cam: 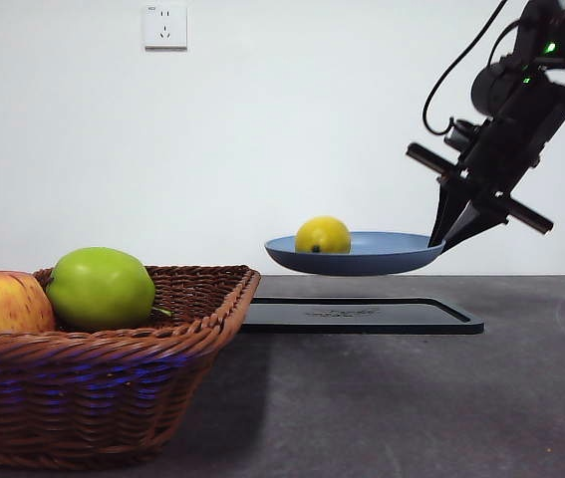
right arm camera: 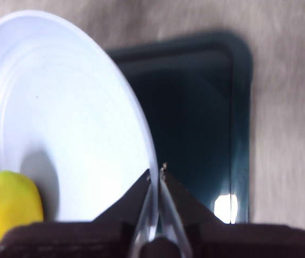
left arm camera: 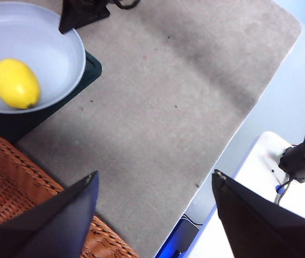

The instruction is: Take the lemon from the basket,put the lemon in the plate,hand out the plate

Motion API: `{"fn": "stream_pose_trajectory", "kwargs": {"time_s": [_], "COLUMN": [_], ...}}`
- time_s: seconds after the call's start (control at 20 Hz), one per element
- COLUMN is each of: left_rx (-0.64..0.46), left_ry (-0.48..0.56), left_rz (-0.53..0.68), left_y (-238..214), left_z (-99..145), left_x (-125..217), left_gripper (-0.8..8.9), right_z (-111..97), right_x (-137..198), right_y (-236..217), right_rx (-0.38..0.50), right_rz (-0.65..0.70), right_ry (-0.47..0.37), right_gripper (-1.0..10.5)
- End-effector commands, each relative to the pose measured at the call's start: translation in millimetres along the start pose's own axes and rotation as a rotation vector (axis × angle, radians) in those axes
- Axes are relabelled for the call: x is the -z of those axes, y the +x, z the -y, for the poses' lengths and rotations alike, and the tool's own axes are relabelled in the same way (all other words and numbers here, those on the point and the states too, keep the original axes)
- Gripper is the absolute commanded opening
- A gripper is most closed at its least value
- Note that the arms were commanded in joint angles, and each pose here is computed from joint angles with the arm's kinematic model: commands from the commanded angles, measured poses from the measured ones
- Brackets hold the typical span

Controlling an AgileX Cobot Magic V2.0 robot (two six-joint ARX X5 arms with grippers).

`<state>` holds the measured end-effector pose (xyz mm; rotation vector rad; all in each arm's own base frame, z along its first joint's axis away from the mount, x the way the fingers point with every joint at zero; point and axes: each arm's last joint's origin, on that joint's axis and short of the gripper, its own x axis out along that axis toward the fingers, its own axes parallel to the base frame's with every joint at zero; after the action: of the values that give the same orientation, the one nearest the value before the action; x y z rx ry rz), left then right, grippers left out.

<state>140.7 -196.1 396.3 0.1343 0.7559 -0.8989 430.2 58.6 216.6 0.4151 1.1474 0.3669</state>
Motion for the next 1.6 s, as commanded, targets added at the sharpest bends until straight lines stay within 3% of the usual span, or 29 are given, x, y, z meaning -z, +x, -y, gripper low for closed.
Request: {"fn": "stream_pose_trajectory", "kwargs": {"time_s": [0.05, 0.4, 0.7, 0.95, 1.15, 1.4, 1.5, 1.6], "left_rx": [0.013, -0.021, -0.022, -0.072, -0.106, -0.15, -0.196, -0.246], "left_ry": [0.0, -0.003, -0.003, 0.029, 0.115, 0.215, 0.225, 0.198], "left_rz": [0.015, 0.022, 0.021, 0.025, 0.071, 0.124, 0.105, 0.088], "left_y": [-1.2, -1.2, -1.2, -1.2, -1.7, -3.4, -4.6, -6.8], "left_z": [4.5, 3.5, 3.5, 1.8, -2.8, -14.7, -24.6, -38.2], "left_x": [-4.3, -4.5, -4.4, -4.2, -9.6, -17.1, -16.7, -16.4], "left_gripper": [3.62, 3.62, 3.61, 3.61, 3.51, 0.47, 0.06, 0.06], "right_z": [6.4, 23.5, 23.7, 18.2, -6.5, -52.7, -74.9, -99.2], "right_x": [-9.0, -7.4, -6.8, -8.0, 8.5, 49.9, 63.1, 76.4], "right_y": [16.0, 36.8, 36.1, -3.6, -73.7, -146.4, -171.7, -197.0], "right_rx": [-0.01, 0.01, 0.012, 0.022, 0.029, 0.011, 0.022, 0.14], "right_rz": [-0.008, -0.047, -0.053, -0.05, -0.078, -0.133, -0.06, 0.077], "right_ry": [0.024, 0.054, 0.047, 0.031, -0.114, -0.271, -0.341, -0.412], "right_gripper": [0.0, 0.2, 2.2, 2.2, 2.2, 0.0, 0.1, 0.1]}}
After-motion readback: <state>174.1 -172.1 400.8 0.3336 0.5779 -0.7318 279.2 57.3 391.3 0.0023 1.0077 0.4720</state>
